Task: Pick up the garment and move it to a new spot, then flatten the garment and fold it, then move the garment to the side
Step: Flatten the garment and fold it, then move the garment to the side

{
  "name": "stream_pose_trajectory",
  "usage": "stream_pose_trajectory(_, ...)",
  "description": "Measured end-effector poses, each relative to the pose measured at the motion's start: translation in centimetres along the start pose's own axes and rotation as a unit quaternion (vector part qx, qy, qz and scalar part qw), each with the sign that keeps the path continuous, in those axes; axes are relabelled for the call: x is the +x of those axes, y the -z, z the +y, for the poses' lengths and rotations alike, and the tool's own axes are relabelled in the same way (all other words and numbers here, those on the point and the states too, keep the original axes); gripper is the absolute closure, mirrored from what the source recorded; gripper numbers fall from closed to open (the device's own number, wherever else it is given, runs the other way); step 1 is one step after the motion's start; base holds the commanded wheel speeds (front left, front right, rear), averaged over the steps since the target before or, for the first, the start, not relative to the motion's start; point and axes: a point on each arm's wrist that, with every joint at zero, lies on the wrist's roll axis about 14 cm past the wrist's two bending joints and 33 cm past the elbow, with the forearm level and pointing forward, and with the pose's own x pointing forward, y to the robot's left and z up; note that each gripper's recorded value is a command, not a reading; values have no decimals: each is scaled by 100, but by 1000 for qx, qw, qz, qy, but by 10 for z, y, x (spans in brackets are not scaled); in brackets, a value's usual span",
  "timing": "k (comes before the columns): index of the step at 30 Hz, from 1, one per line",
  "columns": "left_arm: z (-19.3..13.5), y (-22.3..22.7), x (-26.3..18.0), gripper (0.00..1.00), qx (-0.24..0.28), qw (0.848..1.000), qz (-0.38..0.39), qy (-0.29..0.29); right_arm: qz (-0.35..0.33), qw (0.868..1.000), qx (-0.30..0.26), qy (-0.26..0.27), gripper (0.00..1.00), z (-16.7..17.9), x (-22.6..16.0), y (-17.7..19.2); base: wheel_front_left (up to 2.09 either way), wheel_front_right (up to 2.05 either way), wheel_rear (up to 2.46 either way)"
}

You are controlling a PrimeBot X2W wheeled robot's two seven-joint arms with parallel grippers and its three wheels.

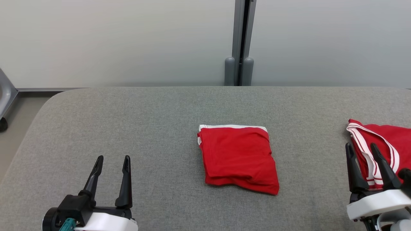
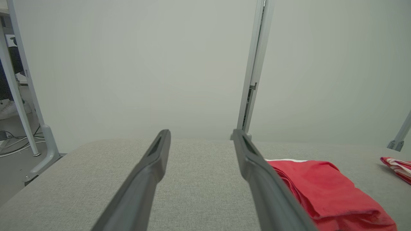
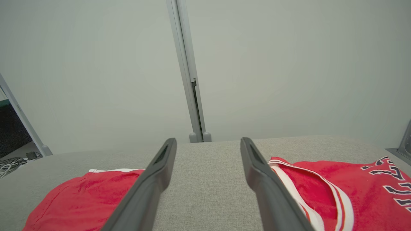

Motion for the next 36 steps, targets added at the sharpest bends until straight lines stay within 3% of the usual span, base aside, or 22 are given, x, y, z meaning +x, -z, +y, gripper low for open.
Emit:
stream_pose_trajectory(25,-4,5,-1,0,7,1000,7,5,36,999,-5,-7,0,12,0,22,0,0,0)
stream_pose_trajectory(36,2,4,-6,0,7,1000,7,-5,159,982,3,-98,0,72,33,57,0,0,0)
